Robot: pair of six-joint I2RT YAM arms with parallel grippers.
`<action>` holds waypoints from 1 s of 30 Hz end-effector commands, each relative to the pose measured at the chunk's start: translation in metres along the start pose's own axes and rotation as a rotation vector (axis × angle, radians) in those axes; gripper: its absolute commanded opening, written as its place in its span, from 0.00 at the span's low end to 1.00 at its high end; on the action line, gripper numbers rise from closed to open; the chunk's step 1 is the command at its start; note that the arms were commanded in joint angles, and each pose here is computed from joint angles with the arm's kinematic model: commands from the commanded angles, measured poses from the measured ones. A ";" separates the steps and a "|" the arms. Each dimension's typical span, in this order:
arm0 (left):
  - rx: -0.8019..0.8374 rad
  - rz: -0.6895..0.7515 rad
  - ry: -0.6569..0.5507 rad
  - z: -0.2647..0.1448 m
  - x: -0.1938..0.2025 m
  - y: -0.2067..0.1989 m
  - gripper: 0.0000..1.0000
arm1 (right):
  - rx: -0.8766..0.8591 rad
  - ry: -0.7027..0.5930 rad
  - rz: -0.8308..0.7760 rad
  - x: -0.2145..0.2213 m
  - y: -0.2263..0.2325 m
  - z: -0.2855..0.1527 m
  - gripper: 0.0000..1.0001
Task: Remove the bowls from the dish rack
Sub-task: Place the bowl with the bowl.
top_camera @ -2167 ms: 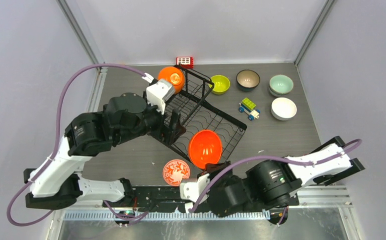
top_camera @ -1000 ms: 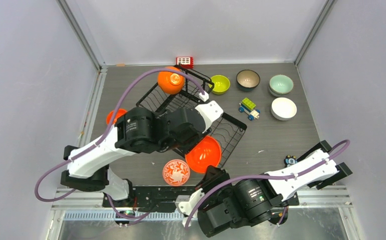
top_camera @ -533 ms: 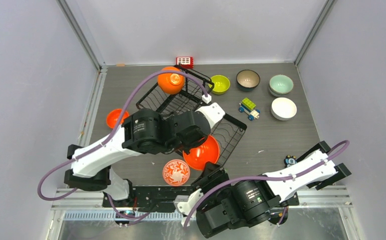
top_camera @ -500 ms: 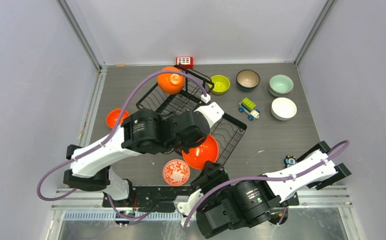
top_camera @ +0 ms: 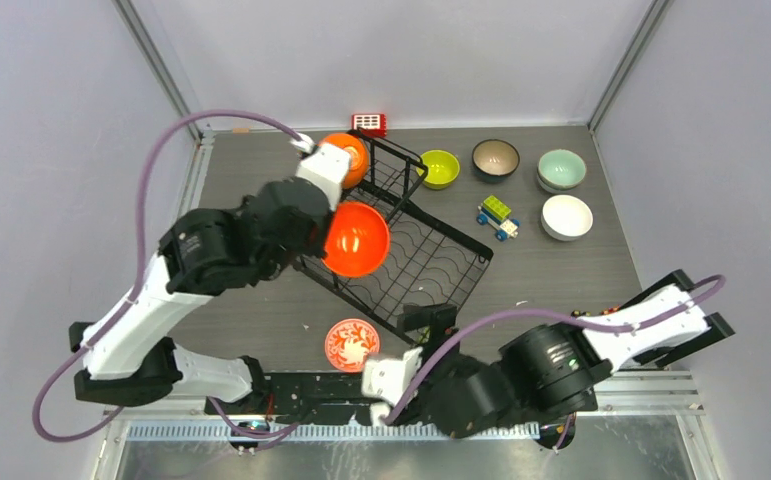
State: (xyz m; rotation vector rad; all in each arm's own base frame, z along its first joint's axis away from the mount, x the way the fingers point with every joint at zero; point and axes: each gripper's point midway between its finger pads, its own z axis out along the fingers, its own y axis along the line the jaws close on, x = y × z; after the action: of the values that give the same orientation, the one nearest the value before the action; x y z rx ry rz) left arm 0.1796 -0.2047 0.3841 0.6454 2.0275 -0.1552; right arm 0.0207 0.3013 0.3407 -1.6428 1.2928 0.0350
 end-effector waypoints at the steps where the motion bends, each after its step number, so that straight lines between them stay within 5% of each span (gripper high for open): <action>1: -0.078 -0.213 -0.211 -0.006 -0.050 0.045 0.00 | 0.027 -0.267 0.443 -0.029 -0.034 -0.004 1.00; 6: -0.192 -0.280 -0.295 -0.014 -0.069 0.084 0.00 | 0.098 -0.472 0.778 -0.027 -0.078 -0.009 1.00; 12: -0.387 -0.331 -0.322 -0.012 -0.070 0.135 0.00 | 0.260 -0.461 1.054 0.014 -0.108 -0.003 1.00; 21: -0.549 -0.689 -0.216 0.035 -0.001 0.216 0.00 | 0.353 -0.498 1.315 0.083 -0.102 -0.023 1.00; 30: -0.745 -1.094 -0.334 0.030 0.066 0.290 0.00 | 0.287 -0.480 1.428 0.121 -0.064 -0.014 1.00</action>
State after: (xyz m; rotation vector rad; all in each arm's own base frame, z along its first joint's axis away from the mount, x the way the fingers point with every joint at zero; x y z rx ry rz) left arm 0.3143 0.0443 0.3216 -0.7747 1.9538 0.0543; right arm 0.1124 0.1981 0.3446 -0.2509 1.6415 0.9471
